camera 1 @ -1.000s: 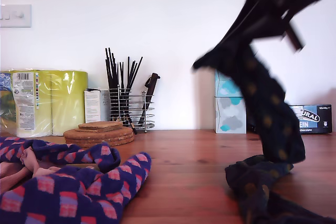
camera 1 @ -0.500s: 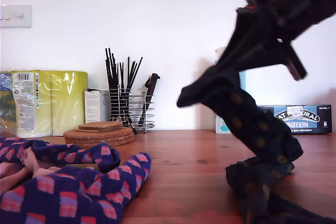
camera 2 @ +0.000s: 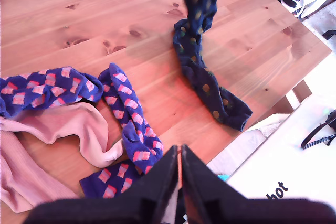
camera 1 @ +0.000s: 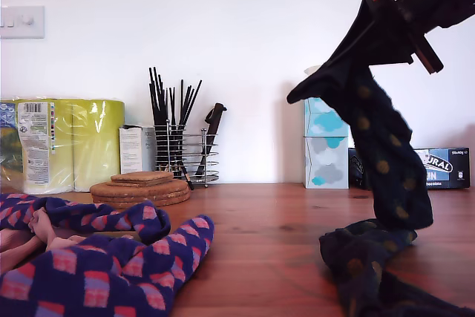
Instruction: Pair up the socks based on colour and pattern, by placing each sock on top of its pair
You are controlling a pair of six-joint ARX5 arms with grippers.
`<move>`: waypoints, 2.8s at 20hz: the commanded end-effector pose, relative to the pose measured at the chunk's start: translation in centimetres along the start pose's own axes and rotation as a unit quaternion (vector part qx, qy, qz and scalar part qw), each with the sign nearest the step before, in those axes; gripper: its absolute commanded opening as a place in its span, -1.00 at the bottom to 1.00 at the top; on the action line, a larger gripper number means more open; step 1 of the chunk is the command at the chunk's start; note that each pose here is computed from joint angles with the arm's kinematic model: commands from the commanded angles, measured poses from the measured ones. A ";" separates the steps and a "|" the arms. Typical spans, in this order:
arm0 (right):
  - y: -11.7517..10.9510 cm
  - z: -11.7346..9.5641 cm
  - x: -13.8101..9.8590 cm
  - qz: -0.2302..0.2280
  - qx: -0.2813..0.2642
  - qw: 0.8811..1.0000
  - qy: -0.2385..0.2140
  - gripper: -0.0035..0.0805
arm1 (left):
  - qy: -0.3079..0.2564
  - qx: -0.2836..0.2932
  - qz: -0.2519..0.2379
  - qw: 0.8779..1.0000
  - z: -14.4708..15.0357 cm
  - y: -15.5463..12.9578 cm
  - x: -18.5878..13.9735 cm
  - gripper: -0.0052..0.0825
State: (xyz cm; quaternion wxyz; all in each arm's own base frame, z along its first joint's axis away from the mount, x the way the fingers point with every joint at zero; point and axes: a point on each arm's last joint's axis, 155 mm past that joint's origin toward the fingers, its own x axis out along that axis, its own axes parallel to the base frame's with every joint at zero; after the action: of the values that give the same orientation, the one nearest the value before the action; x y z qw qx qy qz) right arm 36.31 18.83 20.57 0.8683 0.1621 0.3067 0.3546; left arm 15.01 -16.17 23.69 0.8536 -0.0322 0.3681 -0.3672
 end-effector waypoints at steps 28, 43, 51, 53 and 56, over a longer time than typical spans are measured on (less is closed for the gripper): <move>3.2 -13.9 -1.7 0.056 0.102 0.965 0.234 -0.94 | -0.002 0.002 0.031 1.000 -0.1 1.3 0.3 -0.93; 2.0 -23.7 -5.1 0.005 0.129 0.933 0.335 -0.06 | -0.008 0.004 0.030 1.000 0.2 1.2 0.3 -0.93; 2.4 -21.3 -5.9 -0.018 0.119 0.939 0.321 0.14 | -0.004 0.008 0.030 0.999 0.3 1.3 0.6 -0.93; 2.6 -19.2 -6.9 -0.034 0.087 0.949 0.301 0.13 | -0.002 0.012 0.031 0.999 0.4 1.3 0.9 -0.93; 2.9 -17.0 -8.8 -0.060 0.041 0.956 0.284 0.13 | 0.002 0.016 0.031 0.999 0.6 1.5 1.3 -0.93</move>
State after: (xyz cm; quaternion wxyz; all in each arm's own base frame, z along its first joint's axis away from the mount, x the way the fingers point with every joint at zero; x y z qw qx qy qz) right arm 19.33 16.18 13.56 0.7627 0.0793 0.5526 0.3264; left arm 16.84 -15.99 23.25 0.8656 -0.0106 0.3640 -0.3436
